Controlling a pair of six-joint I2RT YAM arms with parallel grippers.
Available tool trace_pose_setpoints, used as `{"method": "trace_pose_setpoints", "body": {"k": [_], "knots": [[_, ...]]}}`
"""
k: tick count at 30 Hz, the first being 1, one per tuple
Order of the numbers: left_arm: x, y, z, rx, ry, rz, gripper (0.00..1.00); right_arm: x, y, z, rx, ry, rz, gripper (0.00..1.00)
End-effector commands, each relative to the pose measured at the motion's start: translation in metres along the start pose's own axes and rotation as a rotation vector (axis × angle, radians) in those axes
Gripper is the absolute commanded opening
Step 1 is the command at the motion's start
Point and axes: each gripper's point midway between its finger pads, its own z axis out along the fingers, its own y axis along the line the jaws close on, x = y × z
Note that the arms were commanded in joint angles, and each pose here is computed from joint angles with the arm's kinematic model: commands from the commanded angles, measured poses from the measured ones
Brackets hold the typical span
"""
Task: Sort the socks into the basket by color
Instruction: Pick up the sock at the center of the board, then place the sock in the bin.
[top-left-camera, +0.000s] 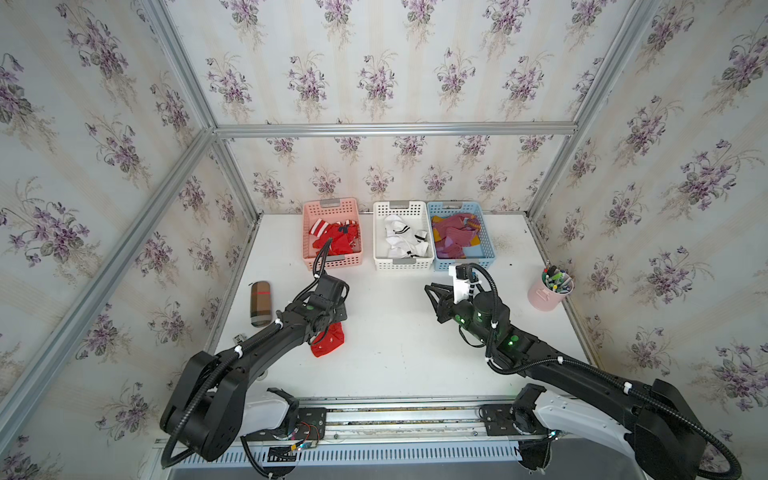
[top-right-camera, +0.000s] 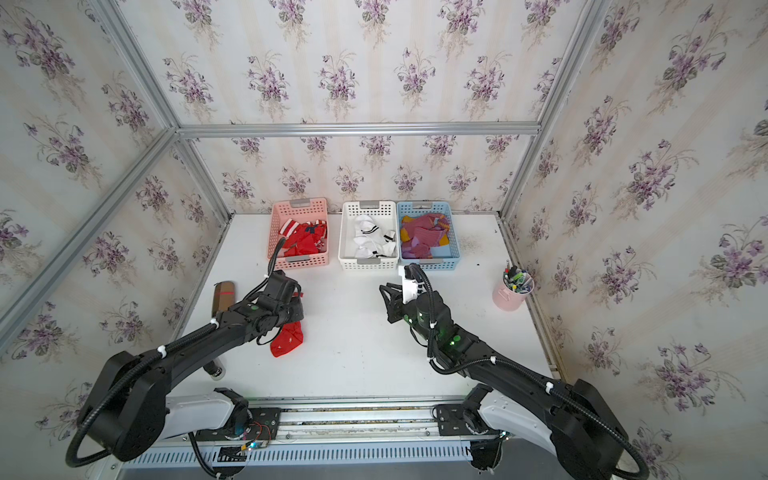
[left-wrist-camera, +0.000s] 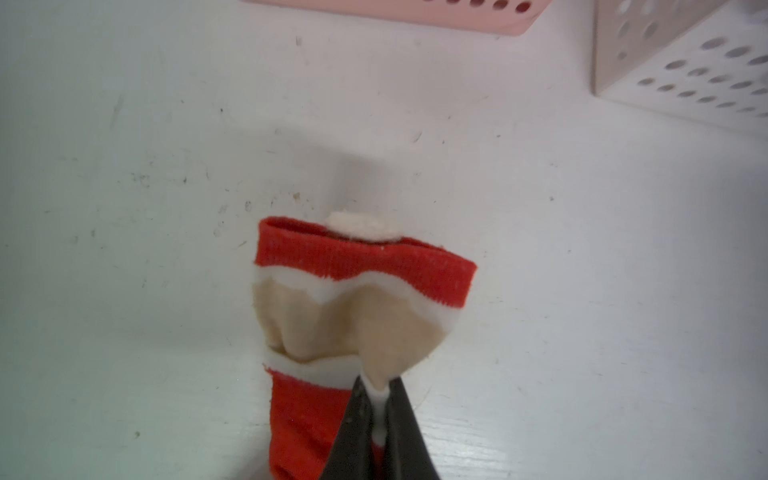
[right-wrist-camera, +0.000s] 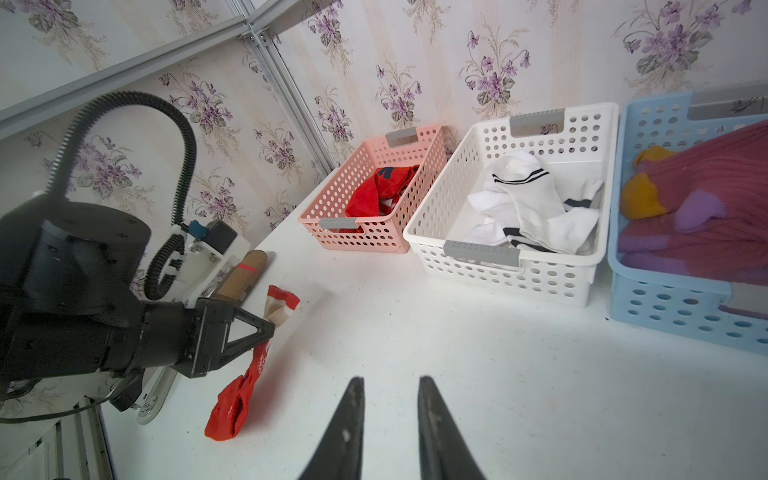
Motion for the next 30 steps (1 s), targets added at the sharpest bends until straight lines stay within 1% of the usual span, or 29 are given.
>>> {"method": "trace_pose_setpoints", "body": {"k": [1,7,13,18,19,26,30], "knots": [[-0.015,-0.009,-0.014,0.042,-0.036,-0.003,0.07,-0.007,0.003,0.0,-0.013,-0.033,0.018,0.24],[-0.057,-0.023,-0.038,0.055,-0.112,0.029,0.05,-0.005,0.002,-0.004,-0.016,-0.036,0.024,0.24],[-0.099,-0.044,-0.05,0.078,-0.166,0.055,0.04,-0.008,0.001,-0.011,-0.013,-0.052,0.026,0.24],[-0.147,-0.064,-0.057,0.098,-0.226,0.069,0.04,-0.007,0.0,-0.013,-0.009,-0.053,0.026,0.24],[-0.153,-0.067,-0.051,0.091,-0.22,0.074,0.04,-0.008,0.0,-0.013,-0.01,-0.053,0.027,0.24],[-0.231,-0.079,-0.052,0.104,-0.296,0.05,0.04,-0.008,-0.001,-0.016,-0.003,-0.054,0.027,0.24],[-0.27,-0.079,-0.043,0.118,-0.327,0.014,0.04,-0.01,-0.004,-0.019,0.014,-0.062,0.023,0.24]]}}
